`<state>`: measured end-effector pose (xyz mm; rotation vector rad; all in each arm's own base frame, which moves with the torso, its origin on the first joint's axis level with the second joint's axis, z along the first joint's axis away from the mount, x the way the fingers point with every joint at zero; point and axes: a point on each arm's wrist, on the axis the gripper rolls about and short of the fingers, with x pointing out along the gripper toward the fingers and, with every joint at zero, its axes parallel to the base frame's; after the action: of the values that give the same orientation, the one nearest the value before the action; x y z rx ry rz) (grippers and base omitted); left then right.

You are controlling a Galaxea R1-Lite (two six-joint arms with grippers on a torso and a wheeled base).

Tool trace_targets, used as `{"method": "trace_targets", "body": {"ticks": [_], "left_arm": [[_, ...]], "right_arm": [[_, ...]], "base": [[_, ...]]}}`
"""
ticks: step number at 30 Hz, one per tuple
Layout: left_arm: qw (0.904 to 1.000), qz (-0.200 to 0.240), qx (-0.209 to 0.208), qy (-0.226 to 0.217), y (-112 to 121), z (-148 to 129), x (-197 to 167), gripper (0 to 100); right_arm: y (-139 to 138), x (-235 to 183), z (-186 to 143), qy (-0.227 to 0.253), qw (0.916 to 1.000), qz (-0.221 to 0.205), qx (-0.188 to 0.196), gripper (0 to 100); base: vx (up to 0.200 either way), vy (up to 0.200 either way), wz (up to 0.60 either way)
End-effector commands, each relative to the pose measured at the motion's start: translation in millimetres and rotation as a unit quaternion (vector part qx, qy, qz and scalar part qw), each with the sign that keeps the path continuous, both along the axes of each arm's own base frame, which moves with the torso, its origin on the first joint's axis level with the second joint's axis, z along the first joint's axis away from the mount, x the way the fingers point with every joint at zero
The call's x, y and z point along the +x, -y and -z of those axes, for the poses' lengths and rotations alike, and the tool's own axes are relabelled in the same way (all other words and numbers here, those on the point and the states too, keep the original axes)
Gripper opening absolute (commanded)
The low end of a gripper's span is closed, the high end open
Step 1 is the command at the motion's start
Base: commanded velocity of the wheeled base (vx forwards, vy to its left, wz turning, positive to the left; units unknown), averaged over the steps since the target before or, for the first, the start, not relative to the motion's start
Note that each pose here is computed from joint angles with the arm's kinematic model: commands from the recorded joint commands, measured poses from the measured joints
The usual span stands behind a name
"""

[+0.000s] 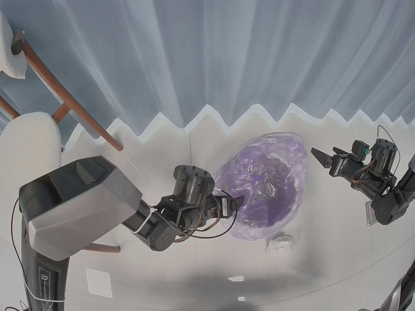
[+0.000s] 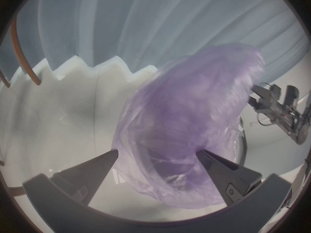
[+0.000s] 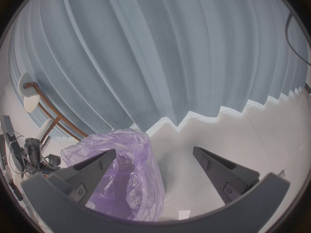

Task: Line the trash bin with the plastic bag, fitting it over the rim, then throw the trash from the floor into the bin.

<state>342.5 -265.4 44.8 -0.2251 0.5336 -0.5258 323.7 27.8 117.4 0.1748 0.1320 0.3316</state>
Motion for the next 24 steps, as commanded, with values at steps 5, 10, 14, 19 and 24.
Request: {"method": "trace_targets", "body": {"ticks": [5, 10, 14, 19, 24], "left_arm": [[0.9991, -0.041, 0.007, -0.002, -13, 17, 27, 100], [0.9991, -0.041, 0.005, 0.0, -8, 22, 34, 100], [0.999, -0.043, -0.009, 0.004, 2, 25, 41, 100], [0.9981, -0.048, -0.033, 0.017, 15, 22, 50, 100], [0.9981, -0.05, -0.033, 0.015, 15, 21, 51, 0]], "right_arm": [[-1, 0, 2, -0.003, 1.0, -0.002, 0.0, 100], [-2, 0, 2, -0.004, 1.0, -0.004, -0.001, 100], [-2, 0, 2, -0.004, 1.0, -0.004, -0.001, 100], [-2, -1, 3, -0.005, 1.0, -0.003, 0.0, 100], [-2, -1, 3, -0.006, 1.0, -0.003, 0.0, 100]], "base": [[0.0, 0.0, 0.0], [0.0, 0.0, 0.0], [0.0, 0.0, 0.0], [0.0, 0.0, 0.0], [0.0, 0.0, 0.0]]}}
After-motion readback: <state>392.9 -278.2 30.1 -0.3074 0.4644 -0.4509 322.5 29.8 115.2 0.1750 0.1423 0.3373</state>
